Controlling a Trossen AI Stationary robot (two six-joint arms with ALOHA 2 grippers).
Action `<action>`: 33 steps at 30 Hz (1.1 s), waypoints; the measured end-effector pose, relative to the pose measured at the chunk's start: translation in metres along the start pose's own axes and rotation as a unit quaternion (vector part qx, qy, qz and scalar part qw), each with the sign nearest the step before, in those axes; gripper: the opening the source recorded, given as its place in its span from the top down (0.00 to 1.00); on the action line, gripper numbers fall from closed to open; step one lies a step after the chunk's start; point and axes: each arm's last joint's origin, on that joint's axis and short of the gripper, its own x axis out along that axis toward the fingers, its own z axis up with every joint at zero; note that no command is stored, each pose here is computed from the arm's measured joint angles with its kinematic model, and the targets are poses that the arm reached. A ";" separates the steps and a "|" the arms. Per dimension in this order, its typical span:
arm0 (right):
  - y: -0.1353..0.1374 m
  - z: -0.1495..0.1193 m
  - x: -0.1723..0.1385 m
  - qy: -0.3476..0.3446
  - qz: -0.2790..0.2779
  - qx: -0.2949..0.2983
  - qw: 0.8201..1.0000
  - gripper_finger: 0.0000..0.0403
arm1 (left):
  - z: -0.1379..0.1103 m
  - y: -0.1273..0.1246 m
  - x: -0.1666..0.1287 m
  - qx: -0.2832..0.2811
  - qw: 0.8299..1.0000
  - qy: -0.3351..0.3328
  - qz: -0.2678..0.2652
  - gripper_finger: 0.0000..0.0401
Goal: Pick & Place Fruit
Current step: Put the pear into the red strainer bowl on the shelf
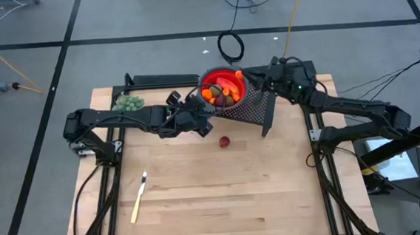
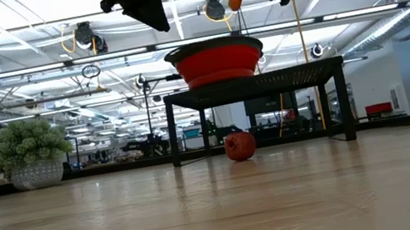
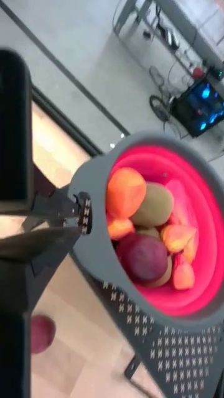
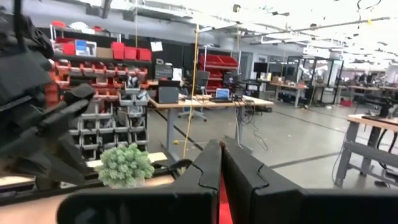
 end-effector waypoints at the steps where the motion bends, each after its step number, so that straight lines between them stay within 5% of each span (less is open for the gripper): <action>1: -0.001 -0.002 0.001 0.004 -0.001 0.000 1.000 1.00 | 0.000 0.000 0.000 0.000 1.000 0.003 -0.006 0.94; 33: -0.006 -0.044 0.018 0.106 -0.004 -0.012 0.994 0.99 | 0.000 0.001 0.004 0.007 0.998 0.023 -0.052 1.00</action>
